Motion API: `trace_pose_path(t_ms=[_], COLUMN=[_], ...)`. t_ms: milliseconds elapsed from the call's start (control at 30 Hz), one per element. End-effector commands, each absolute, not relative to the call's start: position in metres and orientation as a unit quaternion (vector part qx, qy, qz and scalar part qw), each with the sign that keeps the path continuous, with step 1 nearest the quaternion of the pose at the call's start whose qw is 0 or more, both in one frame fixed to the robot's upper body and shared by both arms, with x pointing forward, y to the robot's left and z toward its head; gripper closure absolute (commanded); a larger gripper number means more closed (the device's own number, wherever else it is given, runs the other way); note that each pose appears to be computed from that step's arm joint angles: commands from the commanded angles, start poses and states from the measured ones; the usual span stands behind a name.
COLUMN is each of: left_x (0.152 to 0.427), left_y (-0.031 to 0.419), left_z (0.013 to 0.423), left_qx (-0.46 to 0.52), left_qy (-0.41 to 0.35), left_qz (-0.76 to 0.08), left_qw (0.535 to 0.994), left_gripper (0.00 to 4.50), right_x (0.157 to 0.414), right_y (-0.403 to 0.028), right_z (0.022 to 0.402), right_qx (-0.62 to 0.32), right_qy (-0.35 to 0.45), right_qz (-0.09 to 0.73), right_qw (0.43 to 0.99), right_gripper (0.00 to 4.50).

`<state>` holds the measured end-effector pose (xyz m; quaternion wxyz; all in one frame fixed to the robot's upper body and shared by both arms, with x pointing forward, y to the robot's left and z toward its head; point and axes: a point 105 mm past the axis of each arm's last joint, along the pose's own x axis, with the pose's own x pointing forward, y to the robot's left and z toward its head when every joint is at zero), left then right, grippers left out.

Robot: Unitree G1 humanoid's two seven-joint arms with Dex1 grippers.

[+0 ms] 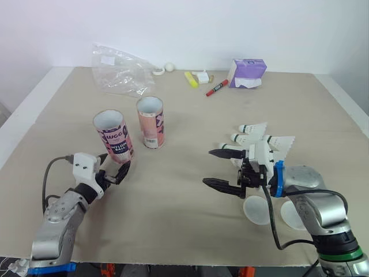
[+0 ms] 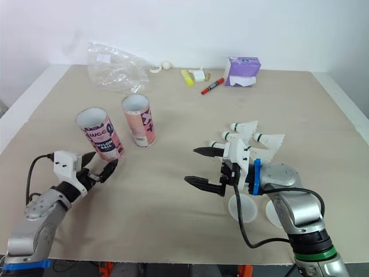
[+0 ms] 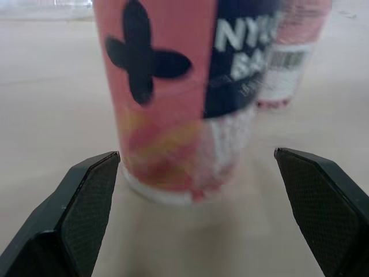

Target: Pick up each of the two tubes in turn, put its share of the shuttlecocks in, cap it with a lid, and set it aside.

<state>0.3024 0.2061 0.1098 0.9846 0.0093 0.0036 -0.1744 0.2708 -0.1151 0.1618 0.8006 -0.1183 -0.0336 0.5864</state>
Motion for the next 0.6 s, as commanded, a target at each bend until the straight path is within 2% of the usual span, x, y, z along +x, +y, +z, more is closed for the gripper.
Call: trace_pose_path(t_ms=[33,300,600], left_x=[0.309,0.334,0.348], left_y=[0.205,0.201,0.197], left_z=[0.115,0.117,0.116], left_qx=[0.028,0.045,0.066], left_qy=[-0.01,-0.015,-0.017], left_qz=[-0.192,-0.22,-0.252], left_qw=[0.981,0.974,0.965], left_gripper=[0.03,0.03,0.03], right_x=[0.269,0.268,0.264], right_y=[-0.112,-0.111,-0.106], right_z=[0.172,0.177,0.18], right_qx=[-0.126,-0.124,-0.112], right_qy=[-0.058,-0.058,-0.057], right_qz=[0.582,0.573,0.568], right_qw=[0.801,0.808,0.813], right_gripper=[0.0,0.0,0.0])
